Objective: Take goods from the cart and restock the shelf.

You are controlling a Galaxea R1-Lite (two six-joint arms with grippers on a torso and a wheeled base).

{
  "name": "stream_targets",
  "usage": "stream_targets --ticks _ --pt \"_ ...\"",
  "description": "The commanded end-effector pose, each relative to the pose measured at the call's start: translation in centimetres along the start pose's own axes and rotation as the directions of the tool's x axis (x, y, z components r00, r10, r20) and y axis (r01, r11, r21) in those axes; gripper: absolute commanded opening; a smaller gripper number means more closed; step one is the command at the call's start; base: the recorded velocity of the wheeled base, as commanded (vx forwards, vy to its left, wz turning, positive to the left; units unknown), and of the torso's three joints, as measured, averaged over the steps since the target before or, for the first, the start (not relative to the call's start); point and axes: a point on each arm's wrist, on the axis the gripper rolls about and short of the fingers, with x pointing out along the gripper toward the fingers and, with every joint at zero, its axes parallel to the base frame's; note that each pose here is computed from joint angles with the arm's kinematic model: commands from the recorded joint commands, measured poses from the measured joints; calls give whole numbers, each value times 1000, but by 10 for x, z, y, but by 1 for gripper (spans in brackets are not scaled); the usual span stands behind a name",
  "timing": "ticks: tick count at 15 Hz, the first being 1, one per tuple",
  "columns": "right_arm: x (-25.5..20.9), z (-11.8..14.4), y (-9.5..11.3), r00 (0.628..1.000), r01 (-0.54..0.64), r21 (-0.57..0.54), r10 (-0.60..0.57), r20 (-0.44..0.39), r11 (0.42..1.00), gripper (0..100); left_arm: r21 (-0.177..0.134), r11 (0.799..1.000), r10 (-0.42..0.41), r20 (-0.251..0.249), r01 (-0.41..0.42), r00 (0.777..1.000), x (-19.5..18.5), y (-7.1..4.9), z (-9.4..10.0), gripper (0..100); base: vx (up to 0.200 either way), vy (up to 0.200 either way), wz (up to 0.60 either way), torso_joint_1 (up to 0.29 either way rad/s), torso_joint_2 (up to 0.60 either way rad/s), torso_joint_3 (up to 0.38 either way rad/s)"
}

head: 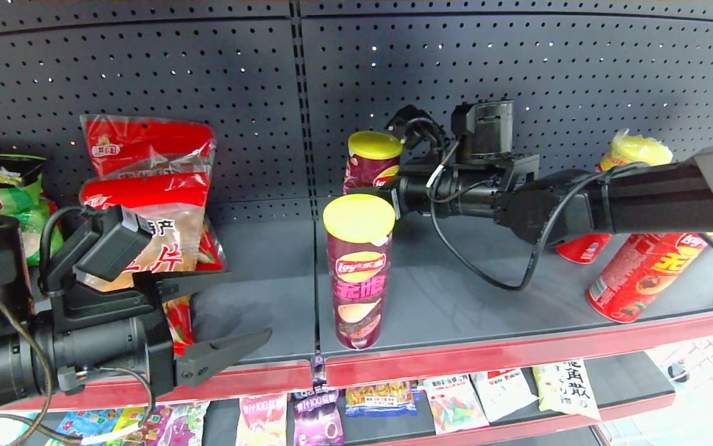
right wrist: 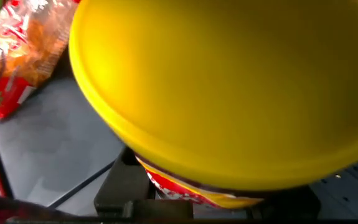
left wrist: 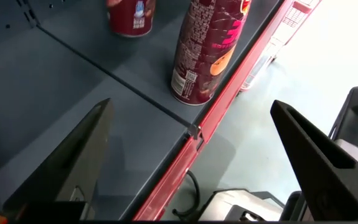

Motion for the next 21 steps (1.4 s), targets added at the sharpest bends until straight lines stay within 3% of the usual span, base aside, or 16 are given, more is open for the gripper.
stream_targets --ticks 1,12,13,21 --pt "3 -4 0 1000 -3 3 3 -9 1000 0 0 1000 0 0 0 1000 0 0 0 100 0 0 0 0 0 0" --pt "-2 -13 -5 999 16 -19 -17 -40 1000 0 -6 1000 -1 -9 1 1000 3 2 -1 100 0 0 0 0 0 0" --pt "-2 -17 -4 999 13 -17 -14 -52 1000 100 -8 1000 -2 -12 1 1000 4 2 -1 100 0 0 0 0 0 0" --pt "-43 -10 4 997 42 -1 -42 -70 999 100 -12 1000 -2 -25 1 1000 9 5 -3 100 0 0 0 0 0 0"
